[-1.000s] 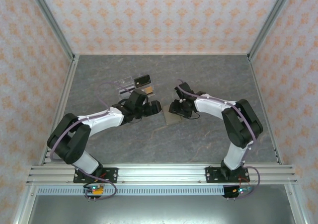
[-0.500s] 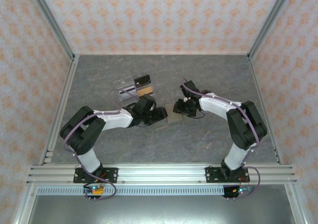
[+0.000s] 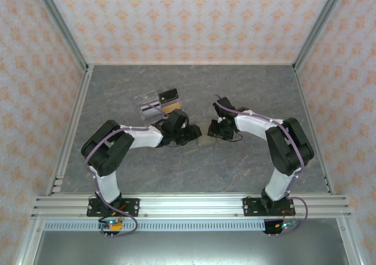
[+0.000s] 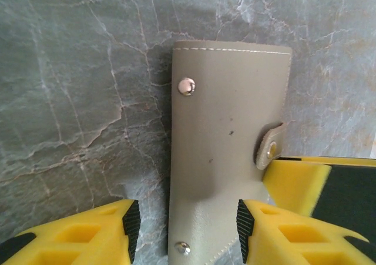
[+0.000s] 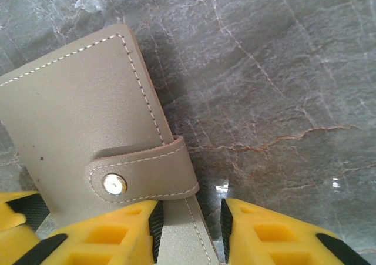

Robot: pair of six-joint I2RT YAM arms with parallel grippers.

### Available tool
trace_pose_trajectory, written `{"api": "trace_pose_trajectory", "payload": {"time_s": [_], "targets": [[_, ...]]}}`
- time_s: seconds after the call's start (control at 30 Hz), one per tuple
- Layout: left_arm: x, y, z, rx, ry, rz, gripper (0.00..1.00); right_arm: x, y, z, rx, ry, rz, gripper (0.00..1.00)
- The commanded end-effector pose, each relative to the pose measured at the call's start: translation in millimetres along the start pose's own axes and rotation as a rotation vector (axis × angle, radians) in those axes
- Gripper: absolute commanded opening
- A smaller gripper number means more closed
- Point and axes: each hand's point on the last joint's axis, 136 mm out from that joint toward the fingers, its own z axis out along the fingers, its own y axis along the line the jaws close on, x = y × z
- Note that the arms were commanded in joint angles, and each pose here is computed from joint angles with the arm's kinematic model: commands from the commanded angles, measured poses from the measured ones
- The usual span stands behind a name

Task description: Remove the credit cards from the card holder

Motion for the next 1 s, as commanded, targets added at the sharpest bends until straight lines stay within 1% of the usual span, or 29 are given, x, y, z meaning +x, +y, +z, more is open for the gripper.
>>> {"api": "trace_pose_trajectory", "payload": {"time_s": [0.0,0.17,0.3,0.4,0.5,0.73,0.83,0.97], "targets": [[-2,-14,4,0.045,0.018,-0.007,0.5,15,-16,13,0.047,0.06,0.003,0.34],[-2,-16,7,0.066,0.04,-0.009,0.49,17,-19,16,0.05,0.067,0.0,0.34],[-6,-15,9,0.08,0.042,-0.017,0.47,18,-21,17,0.055,0.067,-0.003,0.31],[-9,-21,7,0.108,0.042,-0.013,0.46,19,-20,18,0.044,0.073,0.0,0.29],[-8,-28,8,0.138,0.054,-0.009,0.43,20,-15,19,0.01,0.082,0.001,0.26],[-6,-32,9,0.158,0.071,0.002,0.4,23,6,17,-0.114,0.105,0.008,0.22],[-6,-35,7,0.171,0.072,0.009,0.35,24,11,15,-0.149,0.111,0.01,0.21],[-6,-36,2,0.164,0.065,0.029,0.22,18,7,8,-0.129,0.078,0.006,0.21]]}}
